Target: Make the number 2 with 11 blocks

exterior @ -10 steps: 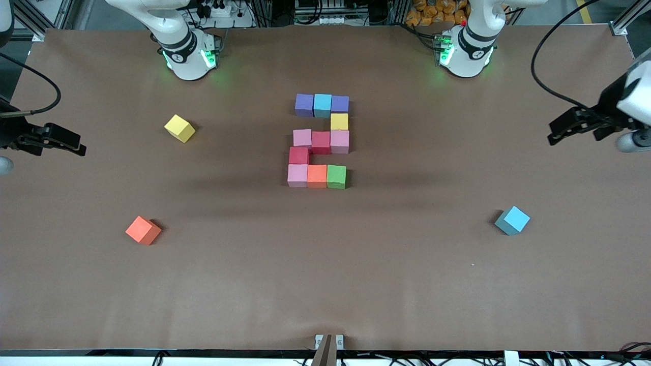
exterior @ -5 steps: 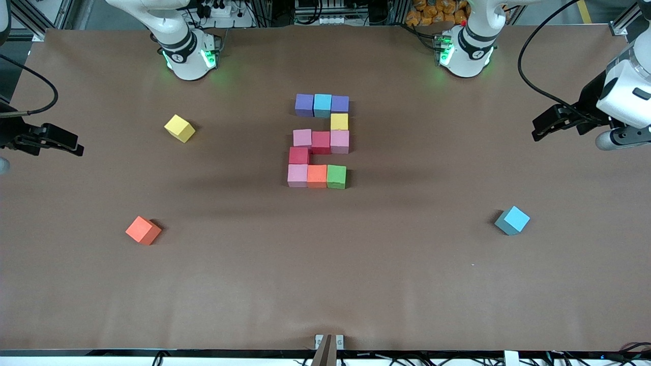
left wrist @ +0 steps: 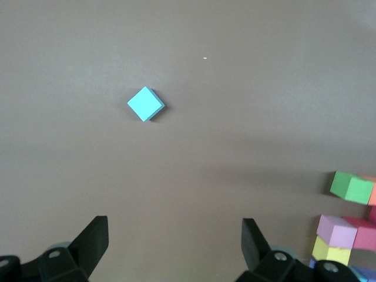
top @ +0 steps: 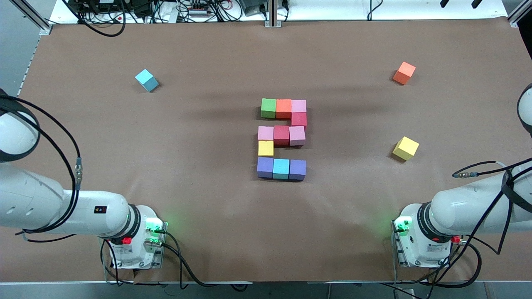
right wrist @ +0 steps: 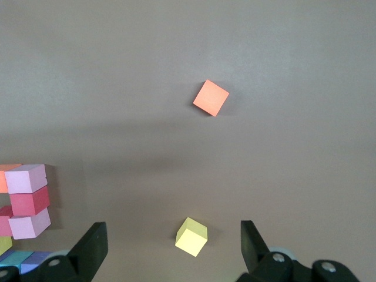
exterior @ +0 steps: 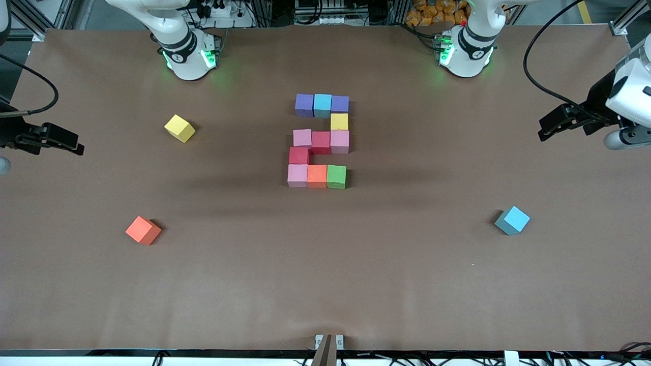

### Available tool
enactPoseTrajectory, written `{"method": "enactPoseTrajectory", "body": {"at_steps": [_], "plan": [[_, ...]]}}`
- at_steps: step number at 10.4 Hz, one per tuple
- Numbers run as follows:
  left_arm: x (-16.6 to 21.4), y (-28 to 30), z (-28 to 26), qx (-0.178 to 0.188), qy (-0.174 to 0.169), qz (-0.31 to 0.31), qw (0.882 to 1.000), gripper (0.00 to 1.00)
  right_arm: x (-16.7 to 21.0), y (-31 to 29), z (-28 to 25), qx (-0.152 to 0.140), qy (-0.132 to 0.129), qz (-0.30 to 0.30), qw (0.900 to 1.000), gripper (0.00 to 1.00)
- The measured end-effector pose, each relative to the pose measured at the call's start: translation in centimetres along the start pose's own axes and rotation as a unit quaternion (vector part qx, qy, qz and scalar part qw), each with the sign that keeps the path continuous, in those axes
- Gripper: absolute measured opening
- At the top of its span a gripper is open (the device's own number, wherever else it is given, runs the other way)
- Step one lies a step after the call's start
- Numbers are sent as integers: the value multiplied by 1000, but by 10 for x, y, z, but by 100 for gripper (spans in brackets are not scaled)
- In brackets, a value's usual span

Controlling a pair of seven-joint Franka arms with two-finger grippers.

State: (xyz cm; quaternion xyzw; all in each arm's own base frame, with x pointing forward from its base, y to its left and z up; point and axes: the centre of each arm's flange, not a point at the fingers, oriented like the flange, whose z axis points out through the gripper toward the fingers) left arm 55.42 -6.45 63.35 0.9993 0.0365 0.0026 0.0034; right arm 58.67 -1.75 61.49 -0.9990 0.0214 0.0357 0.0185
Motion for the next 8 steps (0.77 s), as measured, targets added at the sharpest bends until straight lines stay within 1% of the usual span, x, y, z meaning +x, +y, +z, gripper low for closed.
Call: {"method": "enactPoseTrajectory", "body": {"at_steps": [5,8], "plan": [[0,2,-1,1,1,54,999,100,0,1,0,0,0,1,1000,100],[-1,7,-1,6,2,63,998,100,0,1,0,0,-1,1,1000,100]]}}
